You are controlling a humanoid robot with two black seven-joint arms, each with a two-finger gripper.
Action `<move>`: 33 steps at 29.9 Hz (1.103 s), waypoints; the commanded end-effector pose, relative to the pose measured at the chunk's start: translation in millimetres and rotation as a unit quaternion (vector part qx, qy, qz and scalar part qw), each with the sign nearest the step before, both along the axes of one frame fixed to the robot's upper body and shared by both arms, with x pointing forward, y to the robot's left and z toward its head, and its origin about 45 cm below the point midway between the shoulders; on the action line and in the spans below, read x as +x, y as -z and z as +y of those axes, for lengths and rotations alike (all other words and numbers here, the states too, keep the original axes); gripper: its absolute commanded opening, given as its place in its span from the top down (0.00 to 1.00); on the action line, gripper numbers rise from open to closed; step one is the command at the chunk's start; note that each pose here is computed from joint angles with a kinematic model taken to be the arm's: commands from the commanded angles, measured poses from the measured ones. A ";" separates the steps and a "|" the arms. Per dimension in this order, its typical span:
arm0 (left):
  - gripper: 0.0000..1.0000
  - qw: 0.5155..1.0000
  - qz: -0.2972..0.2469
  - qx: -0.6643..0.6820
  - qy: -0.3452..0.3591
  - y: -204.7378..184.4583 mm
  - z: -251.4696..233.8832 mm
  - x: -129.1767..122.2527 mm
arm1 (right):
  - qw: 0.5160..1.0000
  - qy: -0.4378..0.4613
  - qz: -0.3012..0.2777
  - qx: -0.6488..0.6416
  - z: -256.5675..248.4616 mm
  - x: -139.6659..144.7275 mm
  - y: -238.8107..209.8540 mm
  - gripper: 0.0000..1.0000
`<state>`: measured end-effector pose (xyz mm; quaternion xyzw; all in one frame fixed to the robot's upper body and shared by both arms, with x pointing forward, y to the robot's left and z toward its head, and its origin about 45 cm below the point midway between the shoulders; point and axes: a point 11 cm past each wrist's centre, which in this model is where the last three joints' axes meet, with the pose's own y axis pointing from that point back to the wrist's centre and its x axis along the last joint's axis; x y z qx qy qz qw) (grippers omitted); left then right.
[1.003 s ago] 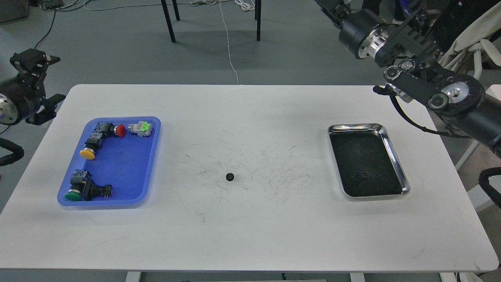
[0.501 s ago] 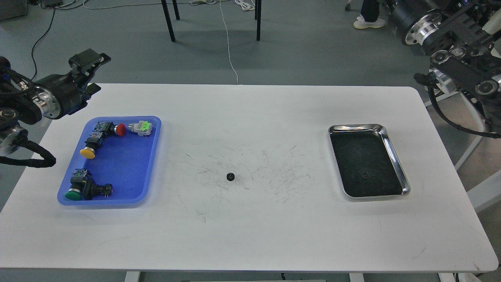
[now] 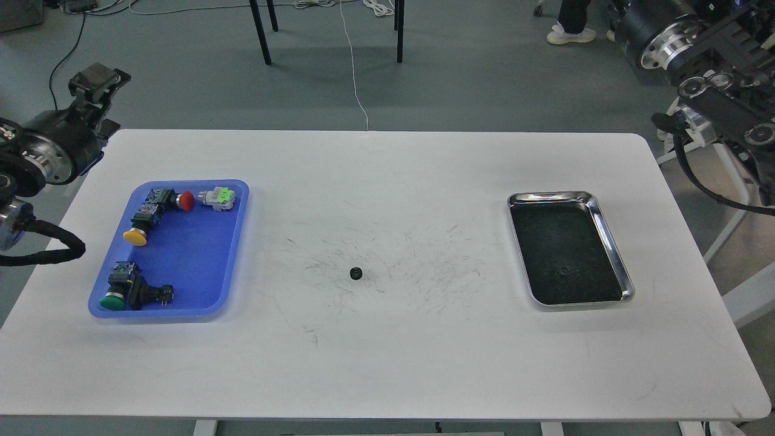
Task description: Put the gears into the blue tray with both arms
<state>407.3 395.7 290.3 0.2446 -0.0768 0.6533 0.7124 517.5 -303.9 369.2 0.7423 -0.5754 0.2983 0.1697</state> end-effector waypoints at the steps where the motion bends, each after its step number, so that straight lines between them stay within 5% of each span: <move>1: 0.07 1.000 -0.010 -0.010 0.019 -0.6 -16.3 -2.3 | 1.000 0.002 0.001 0.000 -1.5 -0.4 2.1 0.08; 11: 0.06 0.977 0.055 0.138 0.152 35.5 -29.5 -34.6 | 1.000 0.009 0.011 0.010 -9.8 -2.0 6.0 0.08; 20: 0.06 0.908 0.048 0.290 0.297 49.8 -67.1 -45.4 | 0.999 0.021 0.042 0.024 -19.5 -7.3 29.5 0.06; 33: 0.06 0.830 0.037 0.379 0.408 89.8 -128.3 -45.6 | 0.996 0.039 0.075 0.029 -32.0 -14.8 59.3 0.06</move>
